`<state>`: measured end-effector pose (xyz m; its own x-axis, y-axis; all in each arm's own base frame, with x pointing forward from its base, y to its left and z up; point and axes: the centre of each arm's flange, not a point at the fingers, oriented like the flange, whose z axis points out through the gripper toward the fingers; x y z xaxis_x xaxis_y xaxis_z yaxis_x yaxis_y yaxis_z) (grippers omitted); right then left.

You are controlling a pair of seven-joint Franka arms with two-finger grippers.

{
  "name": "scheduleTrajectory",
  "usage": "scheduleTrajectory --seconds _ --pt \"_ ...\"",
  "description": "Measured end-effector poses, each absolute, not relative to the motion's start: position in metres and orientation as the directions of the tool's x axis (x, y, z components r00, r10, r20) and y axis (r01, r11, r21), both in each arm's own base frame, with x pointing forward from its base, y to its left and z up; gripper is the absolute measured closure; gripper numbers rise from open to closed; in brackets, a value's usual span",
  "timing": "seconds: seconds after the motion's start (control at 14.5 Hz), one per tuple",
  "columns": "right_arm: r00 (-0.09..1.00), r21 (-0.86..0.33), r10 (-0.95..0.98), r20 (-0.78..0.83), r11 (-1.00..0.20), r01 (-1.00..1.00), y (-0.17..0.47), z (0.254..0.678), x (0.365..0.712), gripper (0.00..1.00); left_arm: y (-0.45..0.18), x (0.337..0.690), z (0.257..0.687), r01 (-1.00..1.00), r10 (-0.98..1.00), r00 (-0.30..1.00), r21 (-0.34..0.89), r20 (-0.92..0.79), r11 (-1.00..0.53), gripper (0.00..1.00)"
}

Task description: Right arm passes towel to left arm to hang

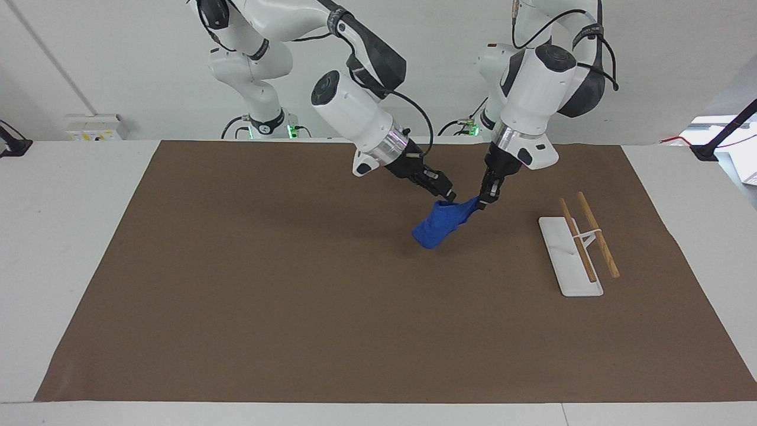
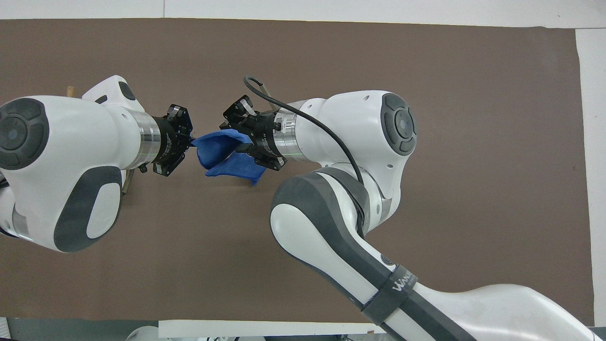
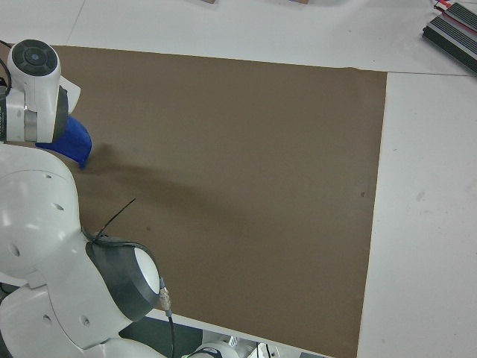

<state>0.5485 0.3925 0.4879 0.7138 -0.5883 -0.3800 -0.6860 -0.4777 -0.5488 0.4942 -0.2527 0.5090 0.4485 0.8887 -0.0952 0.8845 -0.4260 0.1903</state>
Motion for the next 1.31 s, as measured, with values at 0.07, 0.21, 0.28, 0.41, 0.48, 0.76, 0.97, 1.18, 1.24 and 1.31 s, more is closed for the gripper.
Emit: scheduleTrajectory --seconds 0.07,0.21,0.28,0.41,0.48,0.76,0.97,1.18,1.24,1.31 --pt "0.74 -0.549 -0.591 -0.32 -0.521 -0.653 0.375 0.484 0.559 0.24 -0.253 0.497 0.516 0.868 0.868 0.488 0.155 -0.091 -0.472 0.98" --pt "0.809 -0.511 -0.561 -0.175 -0.651 -0.562 0.324 0.472 0.584 0.02 -0.248 0.503 0.533 0.822 0.819 0.568 0.092 -0.078 -0.562 0.98" --pt "0.851 -0.465 -0.516 -0.099 -0.732 -0.498 0.291 0.466 0.597 0.0 -0.238 0.507 0.539 0.804 0.802 0.595 0.062 -0.051 -0.592 0.98" --pt "0.925 -0.323 -0.379 0.033 -0.88 -0.349 0.214 0.458 0.62 0.0 -0.215 0.514 0.551 0.767 0.767 0.641 0.001 0.028 -0.642 0.98" --pt "0.954 -0.229 -0.29 0.081 -0.937 -0.265 0.175 0.458 0.628 0.0 -0.206 0.516 0.556 0.745 0.743 0.666 -0.028 0.064 -0.666 0.98" --pt "0.991 0.125 -0.094 0.091 -0.987 -0.105 0.081 0.507 0.614 0.0 -0.172 0.529 0.579 0.7 0.685 0.712 -0.074 0.155 -0.71 0.98" --pt "0.982 0.204 -0.165 0.093 -0.962 -0.182 0.04 0.585 0.583 0.0 -0.15 0.544 0.586 0.707 0.683 0.702 -0.085 0.202 -0.702 0.98" --pt "0.979 0.226 -0.2 0.026 -0.953 -0.201 -0.01 0.625 0.559 0.0 -0.117 0.564 0.59 0.738 0.712 0.663 -0.039 0.232 -0.674 0.98" --pt "0.979 0.227 -0.205 0.004 -0.953 -0.201 -0.025 0.626 0.557 0.0 -0.102 0.573 0.593 0.752 0.727 0.64 -0.009 0.248 -0.659 0.98" --pt "0.979 0.21 -0.204 -0.016 -0.958 -0.197 -0.037 0.625 0.555 0.0 -0.087 0.581 0.595 0.766 0.742 0.618 0.011 0.26 -0.643 0.98"
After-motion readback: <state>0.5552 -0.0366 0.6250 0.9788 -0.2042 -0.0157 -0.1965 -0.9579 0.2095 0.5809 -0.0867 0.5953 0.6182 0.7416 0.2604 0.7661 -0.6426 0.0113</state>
